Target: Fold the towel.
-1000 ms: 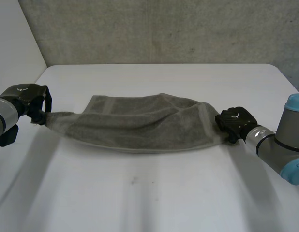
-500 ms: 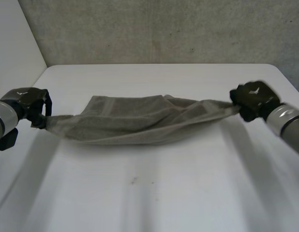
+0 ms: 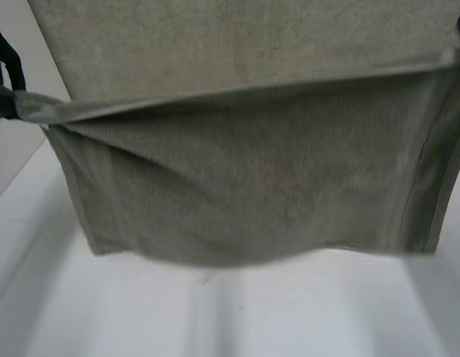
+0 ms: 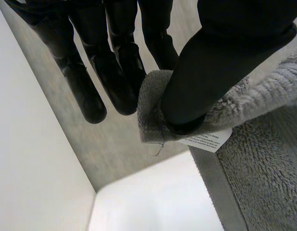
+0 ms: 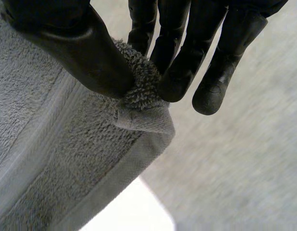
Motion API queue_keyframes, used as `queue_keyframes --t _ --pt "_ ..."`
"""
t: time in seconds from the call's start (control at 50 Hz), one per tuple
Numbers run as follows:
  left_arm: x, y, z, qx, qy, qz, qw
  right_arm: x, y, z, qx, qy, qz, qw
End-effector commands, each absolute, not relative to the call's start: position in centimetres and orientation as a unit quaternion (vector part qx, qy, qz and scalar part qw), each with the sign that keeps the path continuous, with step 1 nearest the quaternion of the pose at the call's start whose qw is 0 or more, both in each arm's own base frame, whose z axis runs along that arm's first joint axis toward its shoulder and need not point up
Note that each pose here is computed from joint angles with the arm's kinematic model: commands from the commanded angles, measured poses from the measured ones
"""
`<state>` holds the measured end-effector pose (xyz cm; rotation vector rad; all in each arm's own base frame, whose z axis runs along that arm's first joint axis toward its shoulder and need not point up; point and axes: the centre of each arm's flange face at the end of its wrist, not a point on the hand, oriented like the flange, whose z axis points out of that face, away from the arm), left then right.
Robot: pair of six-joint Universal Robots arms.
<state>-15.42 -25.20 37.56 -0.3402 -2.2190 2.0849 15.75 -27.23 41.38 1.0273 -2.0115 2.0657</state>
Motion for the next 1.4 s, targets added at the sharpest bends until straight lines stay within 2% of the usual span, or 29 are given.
queue_keyframes --t 0.02,0.14,0.22,0.26,0.28,0.3,0.32,0.34,0.38,0.46,0.52,0.56,0.58,0.62,0.64,0.68,0.7,0.76,0.78,0.82,0.84,0.86,0.88,0.9,0.96,1.06,1.22,1.26,1.4 --pt "-16.1 -29.0 31.1 -0.116 -0.802 0.583 0.054 16.7 -29.4 35.4 0.415 -0.711 0.565 0.045" --pt "-17.4 -32.9 27.7 -0.119 -0.829 0.542 0.069 18.6 -31.9 31.9 0.425 -0.730 0.532 0.054" --pt "-18.1 -34.9 29.1 -0.108 -0.811 0.570 0.080 20.1 -34.7 32.8 0.410 -0.692 0.586 0.092" --pt "-18.4 -36.6 33.3 -0.075 -0.762 0.635 0.099 21.5 -36.8 37.3 0.355 -0.617 0.691 0.125" --pt "-18.4 -36.6 33.4 -0.075 -0.762 0.636 0.099 21.6 -37.4 40.5 0.309 -0.571 0.750 0.127" --pt "-18.4 -37.0 36.4 -0.051 -0.726 0.676 0.116 21.6 -37.4 40.5 0.309 -0.570 0.750 0.127" --pt "-18.3 -37.2 38.9 -0.025 -0.692 0.709 0.137 21.8 -37.5 43.4 0.265 -0.524 0.802 0.114" --pt "-18.3 -37.2 38.9 -0.025 -0.691 0.709 0.137 21.8 -37.5 43.4 0.265 -0.523 0.802 0.114" --pt "-18.1 -37.1 43.0 0.014 -0.624 0.759 0.182 21.3 -37.3 47.2 0.198 -0.456 0.865 0.067" --pt "-18.1 -36.7 44.7 0.034 -0.589 0.777 0.220 21.0 -36.4 49.2 0.165 -0.424 0.890 0.024" --pt "-18.0 -36.6 44.5 0.040 -0.588 0.776 0.224 21.3 -36.6 47.3 0.184 -0.462 0.867 0.016" --pt "-18.1 -37.1 41.8 0.042 -0.625 0.748 0.219 21.8 -36.7 44.0 0.221 -0.521 0.824 0.011" --pt "-18.1 -37.1 41.7 0.042 -0.625 0.748 0.219 21.8 -36.7 44.0 0.222 -0.521 0.824 0.011" --pt "-18.1 -37.6 37.9 0.049 -0.669 0.710 0.214 22.3 -36.8 40.0 0.266 -0.575 0.773 0.018" --pt "-18.1 -37.6 37.9 0.049 -0.669 0.710 0.213 22.3 -36.8 40.0 0.267 -0.575 0.773 0.018" --pt "-18.1 -37.9 33.8 0.052 -0.707 0.675 0.205 22.5 -36.6 35.5 0.309 -0.623 0.718 0.028" --pt "-18.1 -37.9 33.8 0.052 -0.707 0.675 0.205 22.5 -36.6 35.4 0.309 -0.623 0.718 0.028" --pt "-18.0 -37.8 26.4 0.045 -0.759 0.624 0.178 22.7 -36.0 29.4 0.352 -0.663 0.660 0.032" --pt "-18.0 -37.8 26.4 0.045 -0.760 0.624 0.178 22.7 -36.0 29.4 0.352 -0.663 0.660 0.032" --pt "-17.8 -37.3 21.9 0.030 -0.788 0.594 0.155 23.1 -35.6 25.1 0.376 -0.679 0.630 0.020" --pt "-17.8 -37.3 21.9 0.030 -0.789 0.594 0.155 23.1 -35.6 25.0 0.376 -0.679 0.630 0.020" --pt "-17.6 -36.8 19.8 0.022 -0.803 0.577 0.143 23.2 -35.3 22.9 0.386 -0.688 0.614 0.015" --pt "-17.6 -36.8 19.8 0.022 -0.804 0.577 0.143 23.2 -35.0 21.1 0.395 -0.696 0.599 0.013" --pt "-17.5 -36.3 17.9 0.012 -0.818 0.560 0.130 23.2 -35.0 21.1 0.395 -0.697 0.599 0.013" --pt "-17.3 -35.6 16.3 0.004 -0.832 0.542 0.116 23.1 -34.1 18.0 0.416 -0.714 0.562 0.021" --pt "-16.2 -34.0 15.6 -0.003 -0.851 0.516 0.093 22.3 -32.6 17.4 0.448 -0.713 0.537 0.043" --pt "-13.2 -29.7 20.2 0.032 -0.859 0.506 0.072 20.2 -27.6 21.7 0.493 -0.727 0.474 0.061" --pt "-12.9 -28.7 21.2 0.033 -0.858 0.507 0.069 18.7 -24.8 22.9 0.526 -0.748 0.403 0.048" --pt "-11.3 -26.5 22.5 -0.002 -0.849 0.525 0.059 18.3 -23.7 24.4 0.570 -0.727 0.379 0.054"
